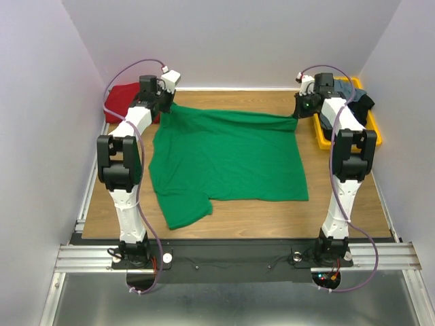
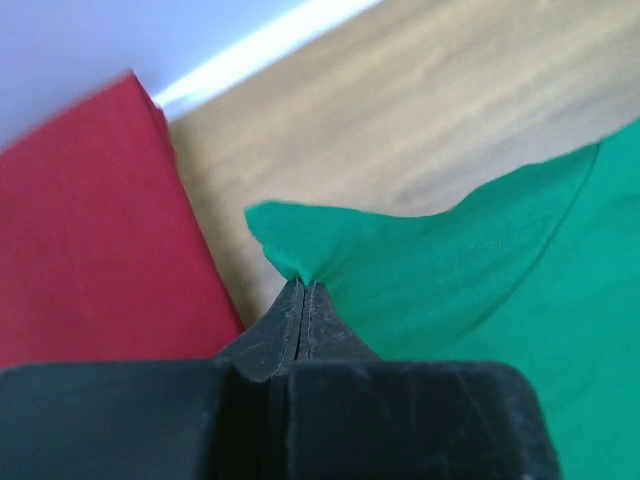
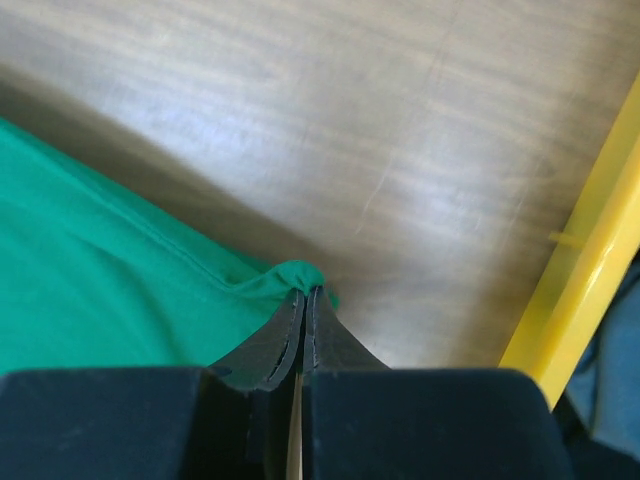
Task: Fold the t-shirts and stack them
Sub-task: Fold the tshirt
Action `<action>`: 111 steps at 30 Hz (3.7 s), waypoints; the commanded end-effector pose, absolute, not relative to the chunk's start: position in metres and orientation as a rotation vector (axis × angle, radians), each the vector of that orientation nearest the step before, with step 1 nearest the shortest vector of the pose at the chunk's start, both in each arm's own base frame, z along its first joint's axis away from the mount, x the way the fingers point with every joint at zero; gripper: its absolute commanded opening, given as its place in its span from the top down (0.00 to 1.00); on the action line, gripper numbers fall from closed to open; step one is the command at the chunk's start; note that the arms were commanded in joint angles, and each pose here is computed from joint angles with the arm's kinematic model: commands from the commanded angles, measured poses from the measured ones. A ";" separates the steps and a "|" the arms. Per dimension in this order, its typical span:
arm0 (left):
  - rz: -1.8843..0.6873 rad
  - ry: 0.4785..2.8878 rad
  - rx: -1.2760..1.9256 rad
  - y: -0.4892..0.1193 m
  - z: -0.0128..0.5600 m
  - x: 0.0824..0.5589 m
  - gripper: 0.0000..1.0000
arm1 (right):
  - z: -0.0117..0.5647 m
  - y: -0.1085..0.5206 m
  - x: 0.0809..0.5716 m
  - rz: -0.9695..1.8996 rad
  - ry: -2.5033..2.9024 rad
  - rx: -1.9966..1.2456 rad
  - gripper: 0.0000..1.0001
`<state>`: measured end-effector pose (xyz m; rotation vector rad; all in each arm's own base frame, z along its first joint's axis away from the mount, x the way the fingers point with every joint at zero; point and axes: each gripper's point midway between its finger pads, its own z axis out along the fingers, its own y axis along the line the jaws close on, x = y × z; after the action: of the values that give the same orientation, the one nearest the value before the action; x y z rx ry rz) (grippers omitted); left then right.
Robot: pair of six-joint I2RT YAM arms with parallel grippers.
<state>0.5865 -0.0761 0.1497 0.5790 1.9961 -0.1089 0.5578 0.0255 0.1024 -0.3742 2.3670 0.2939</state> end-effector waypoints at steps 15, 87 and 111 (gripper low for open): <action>-0.145 2.125 0.692 -0.064 0.077 0.463 1.00 | 0.060 0.035 0.471 0.375 2.477 -0.548 1.00; -0.658 2.171 1.405 -0.086 0.065 0.354 1.00 | 0.087 0.031 0.485 0.342 2.476 -0.521 0.46; -0.680 2.080 1.203 -0.122 0.102 0.398 0.35 | 0.089 0.043 0.482 0.441 2.477 -0.538 0.63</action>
<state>0.3706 -0.1033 0.0881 1.4052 2.0494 -0.5941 0.4654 0.0330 0.0522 -0.5428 2.5752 0.4024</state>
